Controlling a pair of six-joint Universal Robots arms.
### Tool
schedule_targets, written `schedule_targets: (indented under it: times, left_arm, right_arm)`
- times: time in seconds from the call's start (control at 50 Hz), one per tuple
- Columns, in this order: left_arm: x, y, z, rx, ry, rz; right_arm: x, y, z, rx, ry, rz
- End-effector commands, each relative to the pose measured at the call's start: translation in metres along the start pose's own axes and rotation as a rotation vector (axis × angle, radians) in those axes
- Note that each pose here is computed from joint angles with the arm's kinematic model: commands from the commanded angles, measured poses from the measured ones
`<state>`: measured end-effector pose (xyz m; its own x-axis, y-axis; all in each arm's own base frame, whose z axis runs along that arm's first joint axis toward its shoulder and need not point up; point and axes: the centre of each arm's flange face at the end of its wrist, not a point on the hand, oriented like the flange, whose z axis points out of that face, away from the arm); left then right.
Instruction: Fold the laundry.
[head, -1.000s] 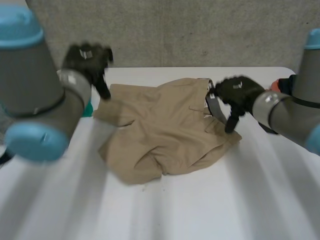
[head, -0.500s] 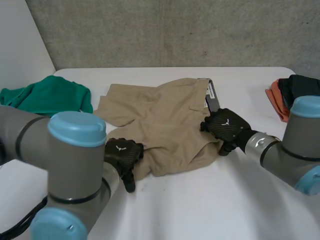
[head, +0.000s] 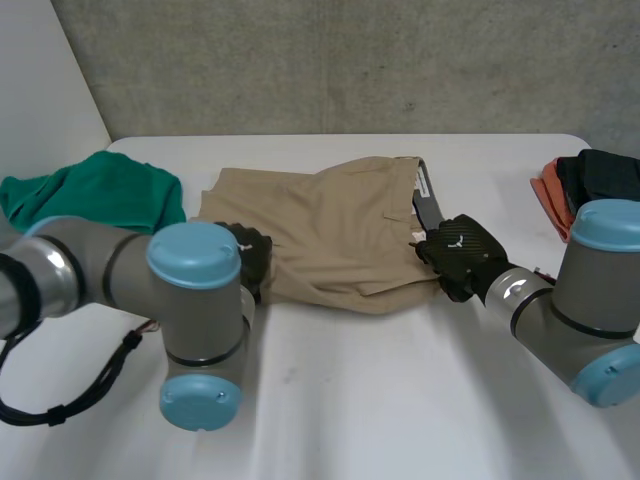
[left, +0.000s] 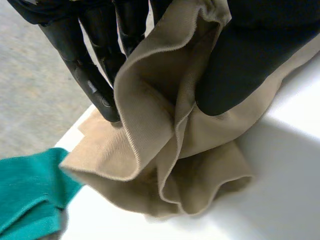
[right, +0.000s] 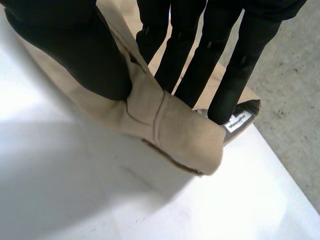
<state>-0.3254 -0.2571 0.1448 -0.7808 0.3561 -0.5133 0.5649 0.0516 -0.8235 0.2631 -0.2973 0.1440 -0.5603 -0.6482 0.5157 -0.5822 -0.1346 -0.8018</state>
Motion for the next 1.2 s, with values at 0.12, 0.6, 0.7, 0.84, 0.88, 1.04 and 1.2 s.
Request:
schedule_targets:
  times: [0.12, 0.6, 0.7, 0.84, 0.88, 1.04, 1.2]
  left_arm:
    - [-0.048, -0.026, -0.079, 0.011, 0.110, 0.008]
    - [-0.049, 0.003, -0.072, -0.218, 0.309, 0.100]
    - [-0.054, -0.025, -0.027, -0.081, 0.220, 0.076]
    - [-0.067, -0.059, 0.021, 0.054, 0.100, 0.010]
    - [-0.067, -0.066, 0.035, 0.085, 0.077, 0.002]
    - [-0.062, -0.076, 0.073, 0.130, 0.010, -0.011]
    - [-0.042, -0.064, 0.102, 0.160, -0.014, 0.033]
  right_arm:
    - [-0.002, -0.021, -0.068, -0.262, -0.105, 0.016]
    - [-0.023, -0.011, -0.103, -0.545, -0.329, -0.160]
    - [-0.003, -0.016, -0.067, -0.486, -0.120, -0.091]
    - [0.037, -0.030, -0.024, -0.313, 0.159, 0.023]
    - [0.043, -0.031, -0.010, -0.266, 0.199, 0.019]
    - [0.053, -0.018, 0.032, -0.239, 0.293, -0.052]
    - [0.054, -0.007, 0.061, -0.184, 0.362, -0.104]
